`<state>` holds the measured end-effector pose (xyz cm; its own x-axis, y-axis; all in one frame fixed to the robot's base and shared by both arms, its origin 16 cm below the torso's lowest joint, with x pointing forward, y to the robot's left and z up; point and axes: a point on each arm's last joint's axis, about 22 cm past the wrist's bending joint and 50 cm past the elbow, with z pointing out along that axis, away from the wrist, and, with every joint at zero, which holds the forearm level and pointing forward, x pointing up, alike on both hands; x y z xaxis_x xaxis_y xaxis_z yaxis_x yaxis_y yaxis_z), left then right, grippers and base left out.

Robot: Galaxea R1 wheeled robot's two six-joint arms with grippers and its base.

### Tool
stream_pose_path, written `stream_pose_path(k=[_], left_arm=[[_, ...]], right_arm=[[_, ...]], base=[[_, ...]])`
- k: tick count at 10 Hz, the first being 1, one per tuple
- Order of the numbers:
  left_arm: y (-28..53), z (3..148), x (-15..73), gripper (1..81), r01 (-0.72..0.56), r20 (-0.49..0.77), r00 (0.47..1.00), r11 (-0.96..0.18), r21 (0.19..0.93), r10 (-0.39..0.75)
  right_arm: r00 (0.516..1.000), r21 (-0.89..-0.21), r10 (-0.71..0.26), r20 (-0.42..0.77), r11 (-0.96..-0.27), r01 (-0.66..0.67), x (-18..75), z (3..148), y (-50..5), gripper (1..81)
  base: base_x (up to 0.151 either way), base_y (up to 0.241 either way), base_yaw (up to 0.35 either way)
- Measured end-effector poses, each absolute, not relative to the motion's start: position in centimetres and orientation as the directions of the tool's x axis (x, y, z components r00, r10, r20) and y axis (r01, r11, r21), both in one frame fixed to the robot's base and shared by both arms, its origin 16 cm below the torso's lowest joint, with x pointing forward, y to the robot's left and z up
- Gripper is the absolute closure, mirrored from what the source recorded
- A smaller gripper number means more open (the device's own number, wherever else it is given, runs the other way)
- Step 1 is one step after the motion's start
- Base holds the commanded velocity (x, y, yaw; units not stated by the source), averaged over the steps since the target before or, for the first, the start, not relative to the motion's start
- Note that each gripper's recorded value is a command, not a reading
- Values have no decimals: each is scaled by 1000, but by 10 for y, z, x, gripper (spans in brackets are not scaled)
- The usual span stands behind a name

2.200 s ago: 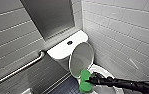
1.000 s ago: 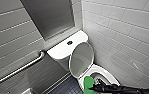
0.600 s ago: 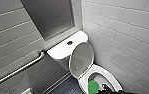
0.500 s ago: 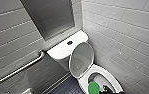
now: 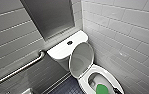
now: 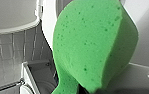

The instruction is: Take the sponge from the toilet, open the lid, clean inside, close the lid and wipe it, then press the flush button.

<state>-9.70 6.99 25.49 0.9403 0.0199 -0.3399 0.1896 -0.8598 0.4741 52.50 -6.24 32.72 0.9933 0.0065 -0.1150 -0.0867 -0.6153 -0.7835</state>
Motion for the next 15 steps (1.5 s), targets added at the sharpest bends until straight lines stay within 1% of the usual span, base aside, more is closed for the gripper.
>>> stream_pose_path(k=[3, 4, 7, 9, 11, 13, 15], left_arm=[[70, 255, -97, 10, 190, -340, 940, -860, 474, 20], [70, 255, -96, 10, 189, -339, 941, -860, 474, 20], [72, 249, -84, 10, 181, -321, 947, -861, 475, 22], [68, 259, -106, 10, 195, -352, 936, -859, 474, 18], [69, 255, -98, 10, 189, -340, 940, -859, 475, 19], [72, 251, -90, 10, 183, -326, 945, -861, 474, 21], [71, 254, -96, 10, 187, -336, 942, -860, 474, 20]], right_arm=[[990, -789, 11, -144, -604, -108, 504, 332, -65, 811], [990, -789, 10, -144, -605, -108, 504, 332, -66, 811], [992, -793, 5, -130, -601, -101, 514, 333, -64, 811], [989, -787, 12, -147, -608, -109, 501, 331, -66, 811], [992, -794, 7, -127, -601, -98, 514, 334, -62, 811], [994, -805, 20, -108, -588, -76, 526, 340, -46, 811], [998, -831, 34, -45, -556, -19, 571, 358, -3, 811]], base=[[0, 0, 0], [0, 0, 0], [-83, 0, 0], [0, 0, 0], [0, 0, 0], [0, 0, 0], [0, 0, 0]])
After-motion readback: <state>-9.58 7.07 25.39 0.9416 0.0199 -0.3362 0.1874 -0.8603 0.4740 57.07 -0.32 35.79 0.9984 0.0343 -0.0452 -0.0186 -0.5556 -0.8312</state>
